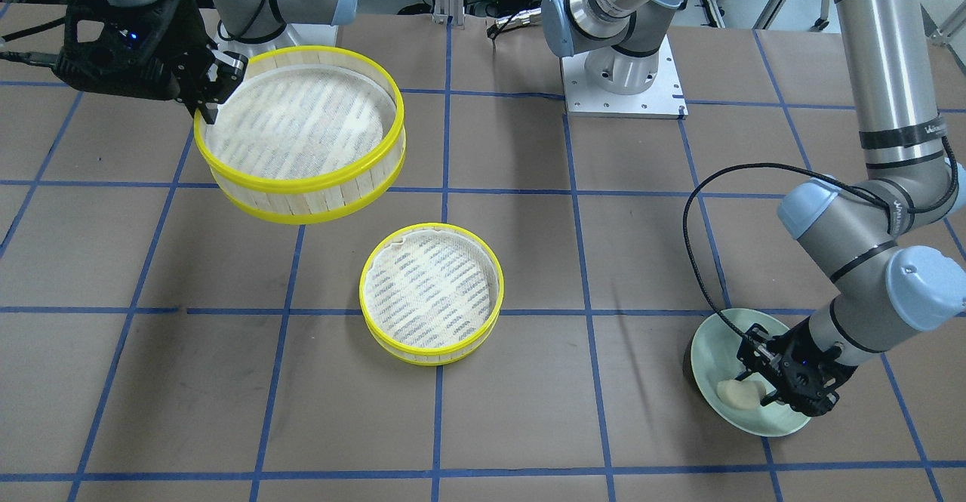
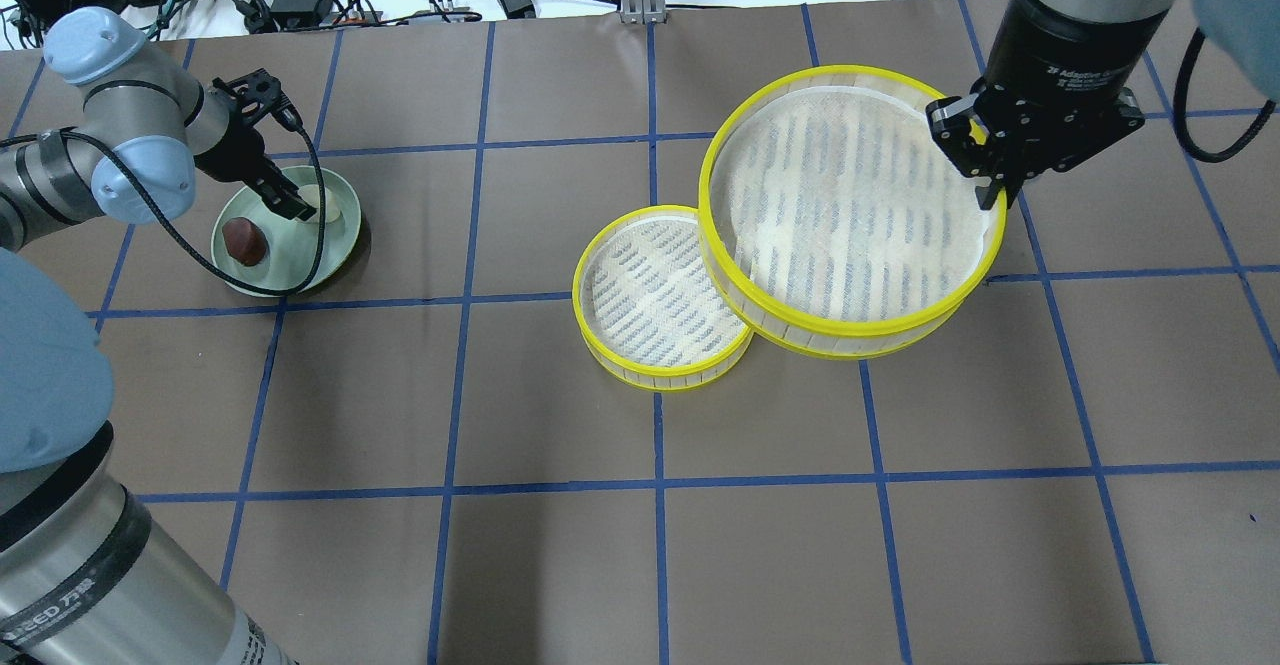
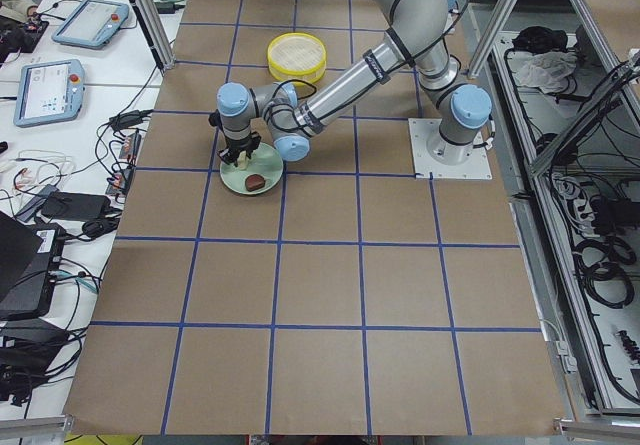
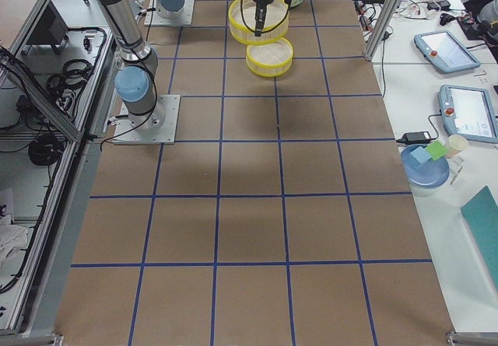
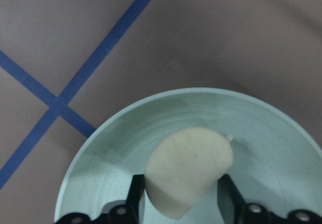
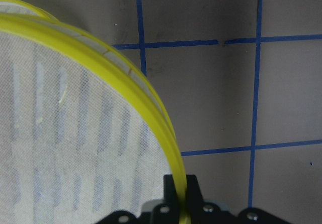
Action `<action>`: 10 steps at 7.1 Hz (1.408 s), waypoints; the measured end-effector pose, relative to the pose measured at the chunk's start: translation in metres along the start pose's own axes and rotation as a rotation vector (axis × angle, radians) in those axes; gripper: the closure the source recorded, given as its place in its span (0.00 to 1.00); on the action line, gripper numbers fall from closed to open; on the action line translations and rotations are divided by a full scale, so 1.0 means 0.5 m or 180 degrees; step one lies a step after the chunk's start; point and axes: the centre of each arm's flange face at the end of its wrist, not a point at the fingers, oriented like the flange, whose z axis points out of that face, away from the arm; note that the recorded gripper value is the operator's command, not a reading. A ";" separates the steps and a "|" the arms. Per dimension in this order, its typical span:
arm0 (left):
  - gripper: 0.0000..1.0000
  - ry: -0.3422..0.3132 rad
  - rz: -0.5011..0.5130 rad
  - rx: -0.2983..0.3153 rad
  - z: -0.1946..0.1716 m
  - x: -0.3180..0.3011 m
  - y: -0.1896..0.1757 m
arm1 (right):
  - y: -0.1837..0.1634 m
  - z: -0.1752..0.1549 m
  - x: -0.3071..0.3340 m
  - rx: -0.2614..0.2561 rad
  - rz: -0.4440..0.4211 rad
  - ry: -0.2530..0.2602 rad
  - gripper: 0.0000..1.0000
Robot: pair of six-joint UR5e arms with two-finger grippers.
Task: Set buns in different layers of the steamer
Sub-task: 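Set the top tier aside with the right gripper while the left grasps the white bun, then carry the white bun with the left gripper over the lower steamer tier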
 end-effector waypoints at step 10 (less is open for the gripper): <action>1.00 -0.0274 -0.0974 0.0317 -0.222 0.267 -0.293 | 0.005 -0.004 0.027 -0.0111 0.0001 0.0047 1.00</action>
